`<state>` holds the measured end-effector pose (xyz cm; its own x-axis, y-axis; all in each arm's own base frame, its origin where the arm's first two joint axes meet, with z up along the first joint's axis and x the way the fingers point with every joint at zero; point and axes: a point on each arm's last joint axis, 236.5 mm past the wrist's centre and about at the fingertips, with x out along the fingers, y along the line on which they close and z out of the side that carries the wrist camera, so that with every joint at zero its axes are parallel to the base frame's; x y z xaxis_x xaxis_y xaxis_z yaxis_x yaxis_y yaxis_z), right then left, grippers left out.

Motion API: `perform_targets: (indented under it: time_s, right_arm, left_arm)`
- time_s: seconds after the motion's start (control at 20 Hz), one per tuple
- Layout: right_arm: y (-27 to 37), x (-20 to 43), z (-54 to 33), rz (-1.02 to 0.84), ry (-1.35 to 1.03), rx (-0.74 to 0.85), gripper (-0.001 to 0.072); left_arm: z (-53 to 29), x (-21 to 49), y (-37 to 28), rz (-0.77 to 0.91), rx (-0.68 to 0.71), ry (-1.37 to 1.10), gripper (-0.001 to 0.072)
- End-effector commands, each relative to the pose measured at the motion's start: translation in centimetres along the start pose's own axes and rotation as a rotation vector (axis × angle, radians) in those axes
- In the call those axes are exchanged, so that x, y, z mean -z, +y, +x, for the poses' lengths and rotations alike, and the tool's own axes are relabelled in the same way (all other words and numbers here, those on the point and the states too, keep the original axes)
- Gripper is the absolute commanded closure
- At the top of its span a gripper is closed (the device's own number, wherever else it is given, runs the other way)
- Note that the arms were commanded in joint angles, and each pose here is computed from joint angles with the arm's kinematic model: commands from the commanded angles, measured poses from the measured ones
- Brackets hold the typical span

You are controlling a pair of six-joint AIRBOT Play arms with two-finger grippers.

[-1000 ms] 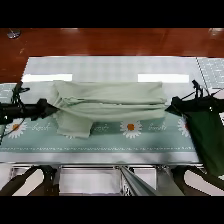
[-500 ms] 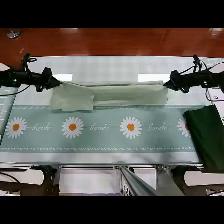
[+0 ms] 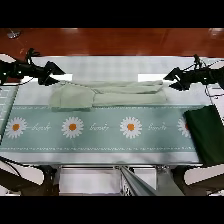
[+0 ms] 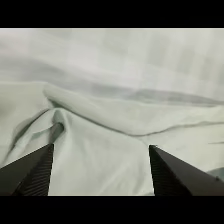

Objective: Fold the shirts.

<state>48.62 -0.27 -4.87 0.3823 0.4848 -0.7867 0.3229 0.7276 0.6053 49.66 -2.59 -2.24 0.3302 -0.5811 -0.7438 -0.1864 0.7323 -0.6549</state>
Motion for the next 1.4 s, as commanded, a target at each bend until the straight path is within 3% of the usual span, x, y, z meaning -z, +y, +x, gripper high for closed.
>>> perform_targets:
  time_s: [0.0,0.25,0.5,0.55,0.6,0.65,0.7,0.75,0.95,1.35]
  right_arm:
    - [-4.6,-0.1,-1.4,0.093,0.025,0.130,0.0079]
    - [-3.8,2.5,2.2,0.049,0.129,0.138,0.0079]
    - [1.2,5.5,5.9,0.041,0.237,-0.033,0.0103]
    - [1.8,5.9,6.0,0.037,0.248,-0.043,0.0239]
    - [2.3,6.2,5.8,0.029,0.265,-0.054,0.0521]
    - [2.8,6.5,5.2,-0.002,0.288,-0.067,0.0695]
    - [3.4,6.6,4.2,-0.034,0.306,-0.071,0.0695]
    - [3.5,6.4,2.8,-0.070,0.300,-0.050,0.0695]
    - [2.8,7.3,-4.9,-0.239,0.199,0.140,0.0695]
    - [6.9,16.8,-17.1,-0.353,-0.114,0.106,0.0695]
  left_arm:
    - [-3.1,1.2,3.1,-0.010,-0.110,0.075,0.0008]
    - [-5.2,0.2,1.2,0.055,-0.126,-0.004,0.0009]
    - [-3.9,0.5,-1.2,0.111,-0.119,-0.002,0.0008]
    - [-3.6,0.8,-1.6,0.121,-0.117,0.006,0.0009]
    - [-3.3,1.0,-2.0,0.128,-0.114,0.013,0.0011]
    - [-3.0,1.3,-2.5,0.134,-0.105,0.024,0.0118]
    - [-2.8,1.8,-3.1,0.147,-0.088,0.042,0.0525]
    - [-2.6,2.3,-4.0,0.175,-0.057,0.059,0.0680]
    - [-1.1,4.4,-8.4,0.289,0.027,0.106,0.0684]
    - [9.6,15.1,-22.7,0.652,0.067,0.152,0.0684]
